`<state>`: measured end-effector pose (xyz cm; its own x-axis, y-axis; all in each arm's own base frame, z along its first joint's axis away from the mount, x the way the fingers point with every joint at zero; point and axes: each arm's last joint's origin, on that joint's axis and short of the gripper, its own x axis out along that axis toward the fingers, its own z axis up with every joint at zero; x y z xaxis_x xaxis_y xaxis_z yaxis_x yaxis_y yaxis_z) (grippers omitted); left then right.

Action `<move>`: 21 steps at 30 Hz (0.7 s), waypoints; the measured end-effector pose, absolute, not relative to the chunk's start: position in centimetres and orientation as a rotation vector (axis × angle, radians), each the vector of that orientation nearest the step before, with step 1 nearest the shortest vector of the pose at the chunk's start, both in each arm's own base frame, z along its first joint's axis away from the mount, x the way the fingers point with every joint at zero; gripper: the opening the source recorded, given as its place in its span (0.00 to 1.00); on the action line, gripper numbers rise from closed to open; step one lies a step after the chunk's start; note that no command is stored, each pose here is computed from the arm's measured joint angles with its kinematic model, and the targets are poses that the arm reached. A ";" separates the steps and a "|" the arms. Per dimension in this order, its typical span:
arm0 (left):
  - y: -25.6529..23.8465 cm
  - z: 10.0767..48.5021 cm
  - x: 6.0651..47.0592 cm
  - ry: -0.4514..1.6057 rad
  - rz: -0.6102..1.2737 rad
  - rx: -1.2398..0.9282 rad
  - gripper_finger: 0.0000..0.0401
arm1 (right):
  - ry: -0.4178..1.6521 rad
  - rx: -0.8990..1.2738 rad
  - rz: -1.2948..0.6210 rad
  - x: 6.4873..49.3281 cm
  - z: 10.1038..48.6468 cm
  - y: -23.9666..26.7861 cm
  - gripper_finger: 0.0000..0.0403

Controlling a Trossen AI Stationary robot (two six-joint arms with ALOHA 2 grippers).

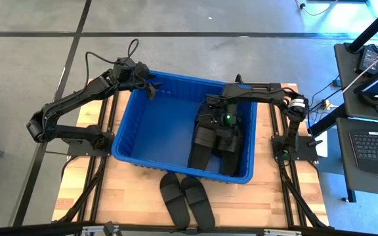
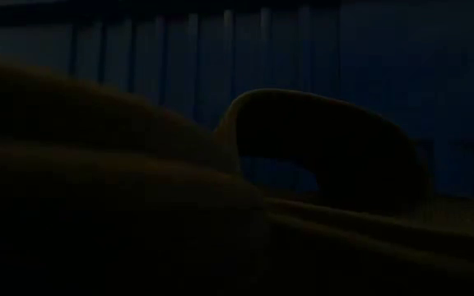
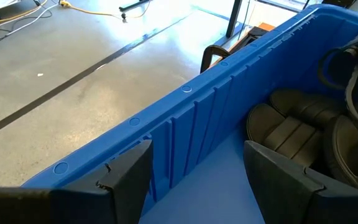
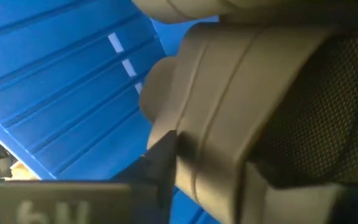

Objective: Pick and place slides into bin
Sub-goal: Adjust the black slides in the blue organizer bin

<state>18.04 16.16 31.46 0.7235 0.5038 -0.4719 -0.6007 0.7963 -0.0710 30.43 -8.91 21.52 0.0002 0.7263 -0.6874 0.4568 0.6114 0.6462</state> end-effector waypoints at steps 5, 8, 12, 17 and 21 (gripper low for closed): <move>16.2 31.5 18.0 0.452 0.615 -0.226 0.61 | 1.617 0.951 0.332 30.5 21.5 -8.9 0.12; 16.2 31.5 18.0 0.452 0.615 -0.227 0.61 | 1.606 0.920 0.362 30.5 21.5 -8.9 0.04; 16.2 31.5 18.0 0.452 0.615 -0.227 0.61 | 1.598 0.897 0.388 30.4 21.5 -8.9 0.04; 16.2 31.5 18.0 0.452 0.615 -0.227 0.61 | 1.586 0.863 0.424 30.4 21.5 -8.8 0.04; 16.2 31.5 18.0 0.452 0.615 -0.227 0.61 | 1.565 0.818 0.467 30.5 21.5 -8.8 0.04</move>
